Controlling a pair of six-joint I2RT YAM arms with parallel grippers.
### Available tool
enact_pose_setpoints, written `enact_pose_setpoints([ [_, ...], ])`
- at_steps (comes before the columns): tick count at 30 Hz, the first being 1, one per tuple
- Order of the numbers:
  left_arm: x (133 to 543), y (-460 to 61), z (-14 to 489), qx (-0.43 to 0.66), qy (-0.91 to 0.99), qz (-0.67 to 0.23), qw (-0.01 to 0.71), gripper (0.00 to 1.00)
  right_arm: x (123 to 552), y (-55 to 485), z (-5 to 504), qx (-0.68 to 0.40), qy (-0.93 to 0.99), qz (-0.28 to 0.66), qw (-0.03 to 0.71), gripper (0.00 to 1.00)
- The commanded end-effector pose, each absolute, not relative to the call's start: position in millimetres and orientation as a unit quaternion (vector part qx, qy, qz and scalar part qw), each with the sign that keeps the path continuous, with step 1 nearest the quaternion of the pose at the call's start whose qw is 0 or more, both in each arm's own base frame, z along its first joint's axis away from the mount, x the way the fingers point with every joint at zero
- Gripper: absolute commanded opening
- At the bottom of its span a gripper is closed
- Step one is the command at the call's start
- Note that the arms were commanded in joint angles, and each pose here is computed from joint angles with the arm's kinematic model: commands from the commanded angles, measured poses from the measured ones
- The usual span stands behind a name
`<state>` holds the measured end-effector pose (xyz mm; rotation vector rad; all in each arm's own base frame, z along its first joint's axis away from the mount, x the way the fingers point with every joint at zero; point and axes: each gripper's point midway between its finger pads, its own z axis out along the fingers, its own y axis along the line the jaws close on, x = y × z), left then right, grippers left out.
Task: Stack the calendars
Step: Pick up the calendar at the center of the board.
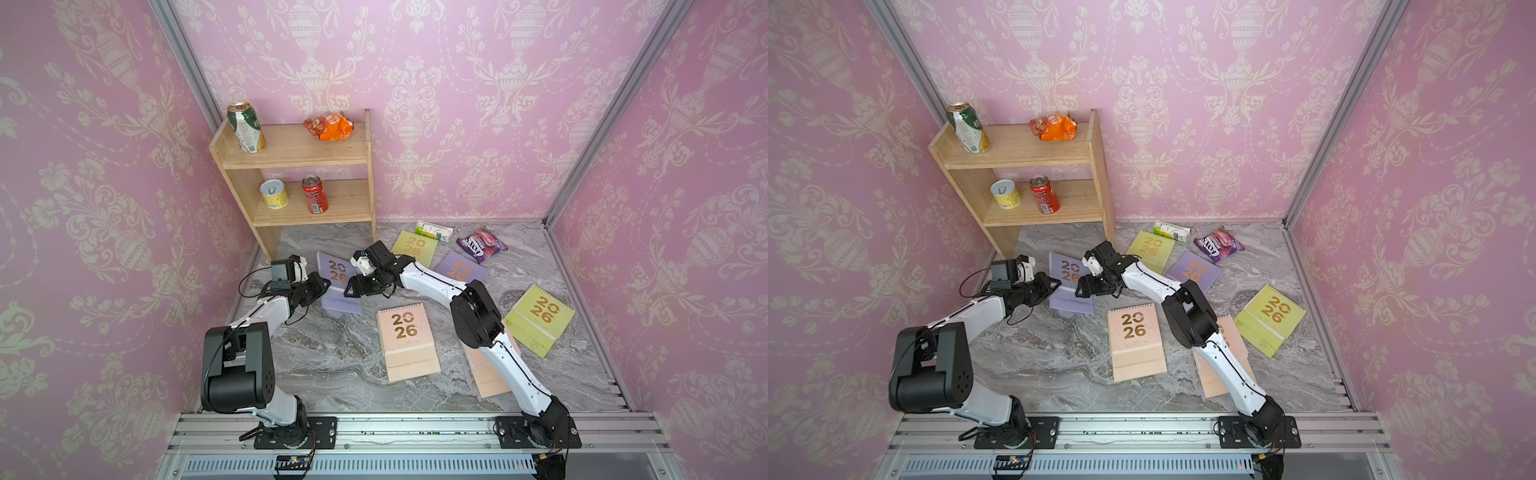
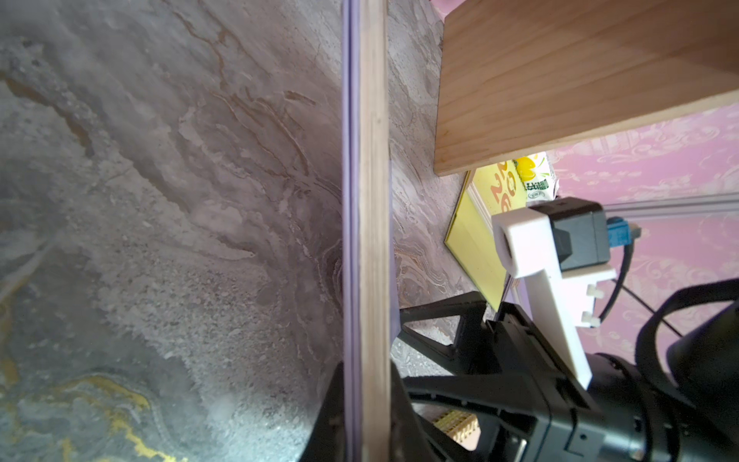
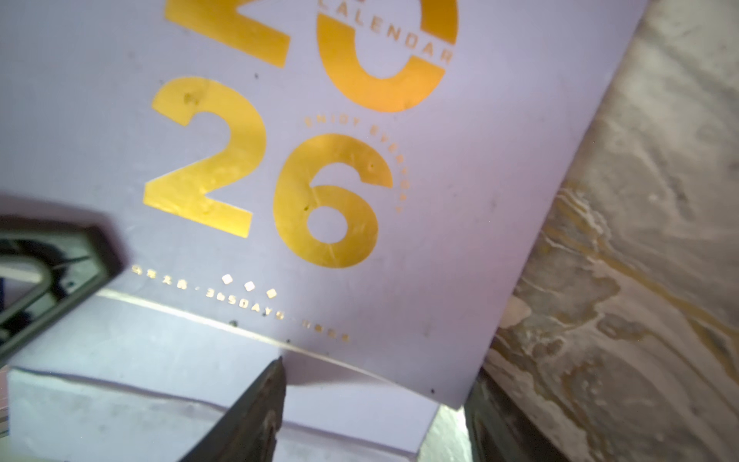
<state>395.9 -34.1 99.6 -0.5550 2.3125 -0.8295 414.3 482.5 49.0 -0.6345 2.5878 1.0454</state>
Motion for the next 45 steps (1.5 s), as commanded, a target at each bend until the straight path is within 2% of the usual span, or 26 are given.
enact_pose_setpoints([
  [1,391.6,-39.0,101.9,-0.199,0.877,-0.315,0.304,0.00,399.7,483.9,51.1,-0.226,0.897,0.358,0.127,0.70],
  [8,388.9,-36.1,111.5,-0.194,0.876,-0.305,0.320,0.00,403.9,476.8,71.9,-0.224,0.893,0.363,0.146,0.70],
  [17,386.5,-47.7,158.1,-0.153,0.846,-0.345,0.376,0.00,416.8,431.0,142.8,-0.196,0.873,0.396,0.208,0.70],
  [28,371.8,-76.4,209.5,-0.086,0.792,-0.435,0.420,0.00,399.2,391.4,217.1,-0.176,0.801,0.522,0.235,0.70],
  [36,356.3,-102.5,245.7,-0.025,0.759,-0.481,0.437,0.00,382.4,382.1,233.9,-0.194,0.781,0.542,0.243,0.69],
  [45,344.7,-113.8,254.8,-0.004,0.753,-0.492,0.437,0.00,381.2,362.9,240.3,-0.170,0.777,0.549,0.257,0.69],
])
